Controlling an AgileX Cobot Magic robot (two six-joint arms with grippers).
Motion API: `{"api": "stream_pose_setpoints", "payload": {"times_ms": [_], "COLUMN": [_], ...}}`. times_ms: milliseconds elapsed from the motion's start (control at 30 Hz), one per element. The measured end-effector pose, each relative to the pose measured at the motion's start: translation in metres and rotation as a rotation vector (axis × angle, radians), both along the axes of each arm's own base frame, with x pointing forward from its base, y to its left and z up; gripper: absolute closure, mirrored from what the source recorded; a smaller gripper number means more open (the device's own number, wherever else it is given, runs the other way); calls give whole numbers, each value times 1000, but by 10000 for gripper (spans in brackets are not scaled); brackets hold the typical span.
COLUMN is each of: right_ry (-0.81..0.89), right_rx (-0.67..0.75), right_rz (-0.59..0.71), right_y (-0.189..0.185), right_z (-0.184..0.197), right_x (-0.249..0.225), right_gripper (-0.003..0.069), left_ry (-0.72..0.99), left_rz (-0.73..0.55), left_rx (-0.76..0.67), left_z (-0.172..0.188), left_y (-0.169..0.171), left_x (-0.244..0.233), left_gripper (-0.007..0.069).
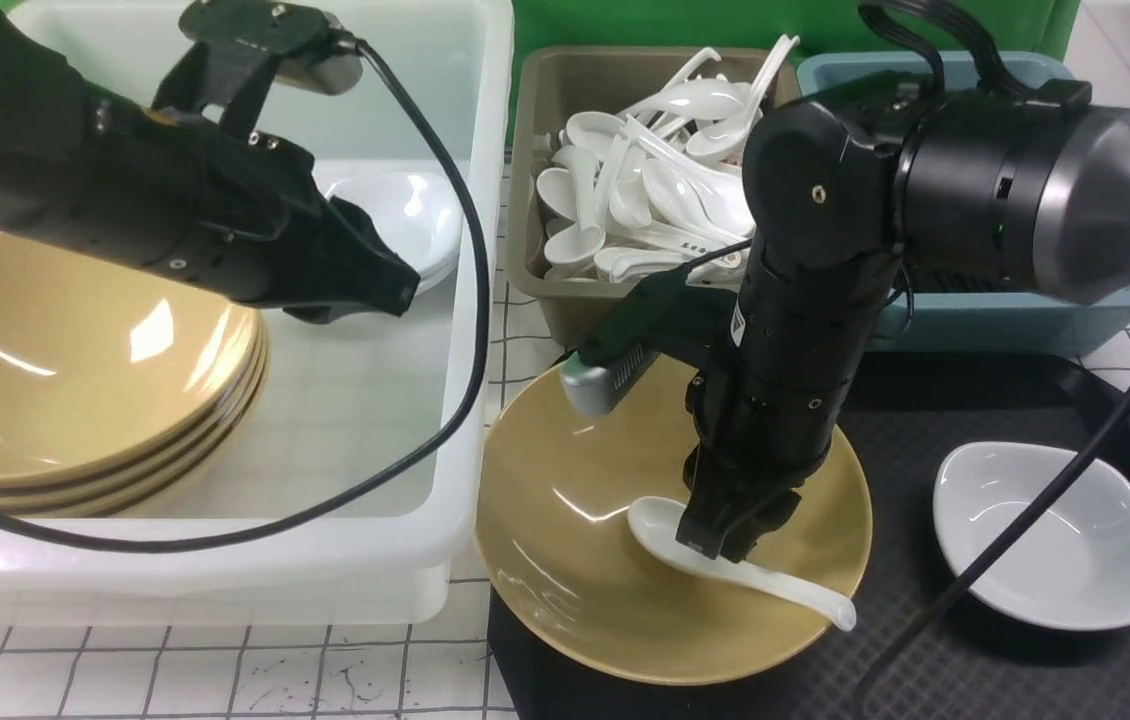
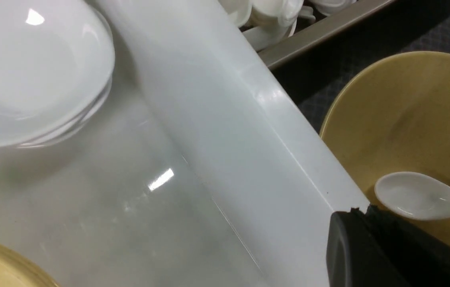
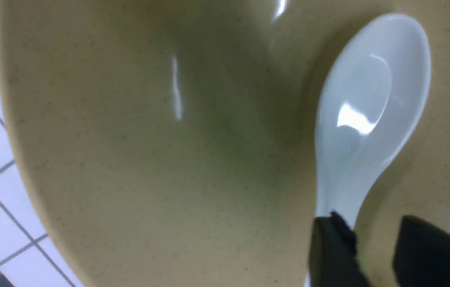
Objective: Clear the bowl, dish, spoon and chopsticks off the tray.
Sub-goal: Use the right arm to grab the soup spoon in the middle
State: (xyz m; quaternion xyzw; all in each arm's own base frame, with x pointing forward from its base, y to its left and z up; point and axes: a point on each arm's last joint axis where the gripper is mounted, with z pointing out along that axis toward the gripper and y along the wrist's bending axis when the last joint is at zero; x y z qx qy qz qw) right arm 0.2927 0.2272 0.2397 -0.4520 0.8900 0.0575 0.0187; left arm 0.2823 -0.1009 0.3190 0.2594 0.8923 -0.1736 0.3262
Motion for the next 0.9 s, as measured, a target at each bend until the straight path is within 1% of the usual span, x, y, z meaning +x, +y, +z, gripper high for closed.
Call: {"api": "stream_pose_setpoints", "payload": {"times_ms": [33,67,200,233,333,400,467,533,567,600,633,767,867,900], "right_ry": [0,1,8,22,53,79,87,88,88,88,91,88,24,21], "right_rx": [0,-1,-9,-19,-43,-63,-66,-67,-70,-70,-72,-71,-38,-37], "right_rz": [1,-4,-5,-5,-5,-12,-23,-24,-23,-23,-23,1,8,6], "right_y": [0,0,1,2,4,6,7,8,8,8,7,7,4,3], "right_z": [0,0,-4,-11,-25,-39,-46,-47,-47,-47,-47,-46,-24,-22], "right_x": [0,0,1,3,6,9,10,10,10,10,10,10,17,18], "right_gripper": [310,223,97,62,52,78,159,221,298,340,424,416,417,417], "left_ry": [0,-1,-3,-5,-6,-8,-10,-10,-11,-12,-15,-16,-18,-19], "left_rz": [-2,-4,-4,-6,-7,-8,-8,-10,-9,-8,-6,-5,-5,-5], "left_rx": [-1,-2,-5,-4,-5,-13,-16,-17,-18,-19,-20,-20,-20,-20], "left_z": [0,0,0,0,0,1,1,1,1,1,1,1,1,1], "left_y": [0,0,0,0,-1,-1,-1,-1,-1,-1,-1,-1,-1,-1], "left_x": [0,0,0,0,0,0,0,0,0,1,1,1,1,1], "left_gripper": [631,631,631,631,631,631,631,631,631,631,631,631,631,631]}}
